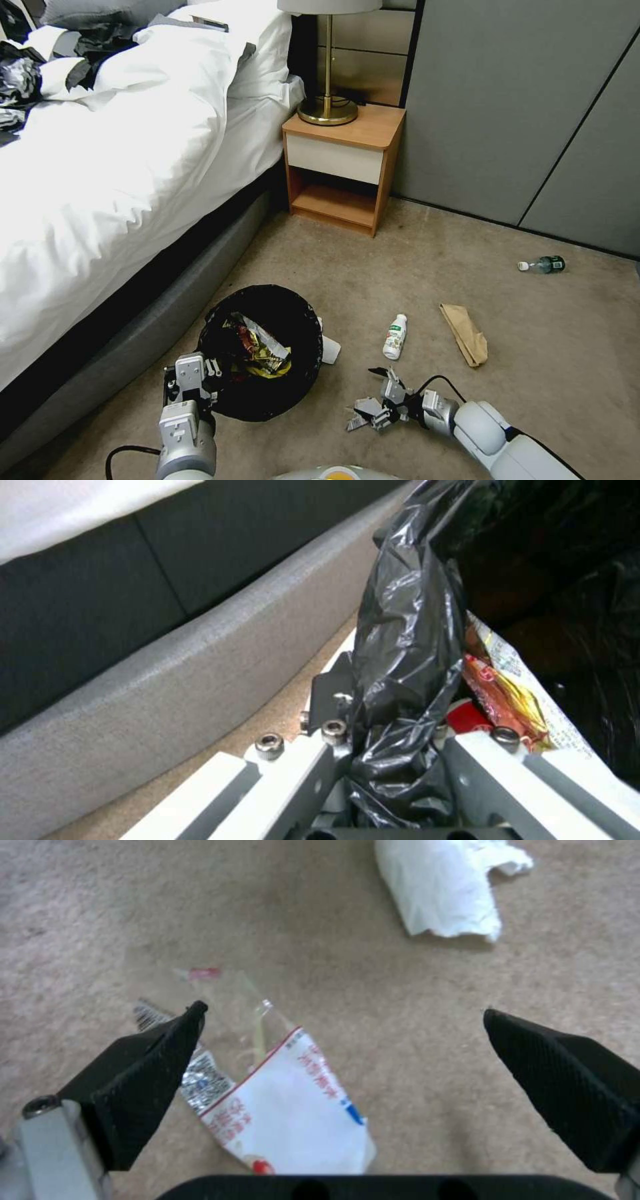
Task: Pick up the trash bin, then pick up the garbage from the floor and place it into the trash bin.
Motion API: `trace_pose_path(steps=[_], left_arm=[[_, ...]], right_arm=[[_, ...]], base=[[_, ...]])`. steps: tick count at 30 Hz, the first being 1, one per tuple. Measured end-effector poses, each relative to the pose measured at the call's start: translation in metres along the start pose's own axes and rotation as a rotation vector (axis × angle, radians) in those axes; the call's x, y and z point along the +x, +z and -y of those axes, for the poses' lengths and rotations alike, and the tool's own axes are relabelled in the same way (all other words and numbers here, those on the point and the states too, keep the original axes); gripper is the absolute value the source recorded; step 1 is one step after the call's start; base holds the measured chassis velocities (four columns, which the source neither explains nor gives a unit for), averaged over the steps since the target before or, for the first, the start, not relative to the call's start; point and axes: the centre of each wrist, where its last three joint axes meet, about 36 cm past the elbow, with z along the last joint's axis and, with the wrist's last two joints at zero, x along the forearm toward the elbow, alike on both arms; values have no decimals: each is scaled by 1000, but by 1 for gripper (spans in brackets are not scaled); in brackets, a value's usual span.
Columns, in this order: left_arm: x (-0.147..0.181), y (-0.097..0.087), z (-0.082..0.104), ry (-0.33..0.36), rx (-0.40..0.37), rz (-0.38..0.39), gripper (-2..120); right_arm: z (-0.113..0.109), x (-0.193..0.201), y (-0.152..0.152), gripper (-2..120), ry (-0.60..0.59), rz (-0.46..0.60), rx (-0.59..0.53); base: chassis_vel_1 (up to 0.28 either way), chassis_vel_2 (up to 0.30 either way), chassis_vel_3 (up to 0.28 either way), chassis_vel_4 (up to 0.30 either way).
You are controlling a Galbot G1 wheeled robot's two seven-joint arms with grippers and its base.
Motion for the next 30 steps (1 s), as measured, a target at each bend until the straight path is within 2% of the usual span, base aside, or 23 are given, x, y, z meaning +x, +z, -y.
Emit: trace_pose_path(steps=[14, 21, 30], left_arm=[[0, 0, 0, 0, 0, 0, 1], [0, 0, 0, 0, 0, 0, 1], [0, 0, 0, 0, 0, 0, 1]], right_arm=[[-10, 0, 20, 100, -17, -33, -12], [-7, 4, 37, 100, -3, -59, -30], [0, 3, 40, 96, 5, -60, -32]], base=[[0, 0, 0, 0], [0, 0, 0, 0], [0, 0, 0, 0]])
